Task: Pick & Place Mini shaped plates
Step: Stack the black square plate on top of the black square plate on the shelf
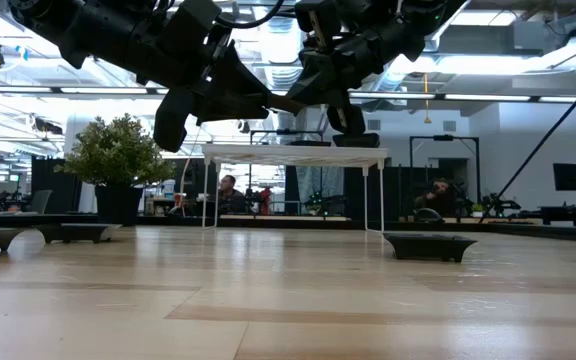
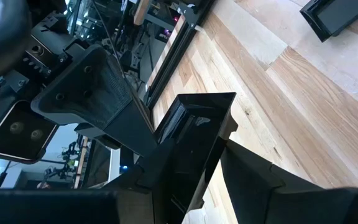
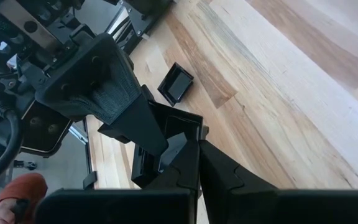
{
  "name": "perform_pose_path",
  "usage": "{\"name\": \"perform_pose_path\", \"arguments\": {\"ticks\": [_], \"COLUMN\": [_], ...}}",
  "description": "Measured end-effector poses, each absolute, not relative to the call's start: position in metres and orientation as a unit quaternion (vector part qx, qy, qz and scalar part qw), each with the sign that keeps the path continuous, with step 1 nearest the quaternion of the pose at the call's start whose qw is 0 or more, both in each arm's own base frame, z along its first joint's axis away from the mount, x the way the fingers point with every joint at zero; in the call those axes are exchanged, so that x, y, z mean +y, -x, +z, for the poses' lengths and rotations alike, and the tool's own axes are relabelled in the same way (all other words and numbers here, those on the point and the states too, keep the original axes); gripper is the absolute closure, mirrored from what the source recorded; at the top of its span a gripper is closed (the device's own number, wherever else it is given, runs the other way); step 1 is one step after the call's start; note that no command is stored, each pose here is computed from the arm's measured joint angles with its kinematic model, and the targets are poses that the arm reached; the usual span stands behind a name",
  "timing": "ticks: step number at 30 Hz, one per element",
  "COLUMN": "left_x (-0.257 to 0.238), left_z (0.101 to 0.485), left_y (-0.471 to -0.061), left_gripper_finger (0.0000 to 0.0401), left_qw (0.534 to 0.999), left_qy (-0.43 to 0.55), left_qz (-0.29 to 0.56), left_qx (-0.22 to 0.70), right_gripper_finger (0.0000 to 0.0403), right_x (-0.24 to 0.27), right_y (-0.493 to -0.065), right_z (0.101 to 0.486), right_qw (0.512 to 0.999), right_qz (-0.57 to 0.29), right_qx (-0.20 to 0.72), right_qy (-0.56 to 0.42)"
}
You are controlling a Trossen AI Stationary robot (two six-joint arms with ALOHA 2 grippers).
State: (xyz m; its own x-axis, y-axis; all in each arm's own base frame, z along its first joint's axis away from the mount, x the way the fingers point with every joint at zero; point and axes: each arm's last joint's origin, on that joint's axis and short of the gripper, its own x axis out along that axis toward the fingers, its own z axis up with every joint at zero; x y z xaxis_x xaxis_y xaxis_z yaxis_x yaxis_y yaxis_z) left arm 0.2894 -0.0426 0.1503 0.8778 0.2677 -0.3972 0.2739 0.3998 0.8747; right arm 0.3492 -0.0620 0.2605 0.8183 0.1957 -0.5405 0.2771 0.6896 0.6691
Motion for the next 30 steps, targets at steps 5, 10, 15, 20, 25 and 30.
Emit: {"name": "perform_pose_path", "arguments": {"ticks": [5, 10, 15, 20, 25, 30], "left_x": [-0.0424, -0.0424, -0.0427, -0.0427, -0.0437, -0.0438], "left_z": [0.1503, 0.1502, 0.1500, 0.1498, 0.1498, 0.1499], "left_y": [-0.2894, -0.2893, -0.2892, -0.2892, -0.2895, -0.2897], "left_gripper_finger": [0.0270, 0.0279, 0.0298, 0.0310, 0.0313, 0.0313], "left_qw": [0.799, 0.799, 0.799, 0.799, 0.804, 0.805], "left_qy": [-0.548, -0.548, -0.548, -0.548, -0.545, -0.544], "left_qz": [-0.002, -0.002, -0.003, -0.004, -0.020, -0.022], "left_qx": [0.247, 0.247, 0.247, 0.247, 0.237, 0.235], "right_gripper_finger": [0.0401, 0.0401, 0.0401, 0.0401, 0.0378, 0.0325], "right_x": [-0.0620, -0.0617, -0.0616, -0.0616, -0.0616, -0.0616], "right_y": [-0.3492, -0.3493, -0.3492, -0.3492, -0.3492, -0.3492], "right_z": [0.2606, 0.2607, 0.2606, 0.2606, 0.2607, 0.2606], "right_qw": [0.869, 0.874, 0.878, 0.882, 0.887, 0.888], "right_qz": [-0.024, -0.019, -0.015, -0.012, -0.009, -0.007], "right_qx": [0.300, 0.301, 0.302, 0.302, 0.302, 0.302], "right_qy": [-0.393, -0.381, -0.370, -0.361, -0.350, -0.347]}}
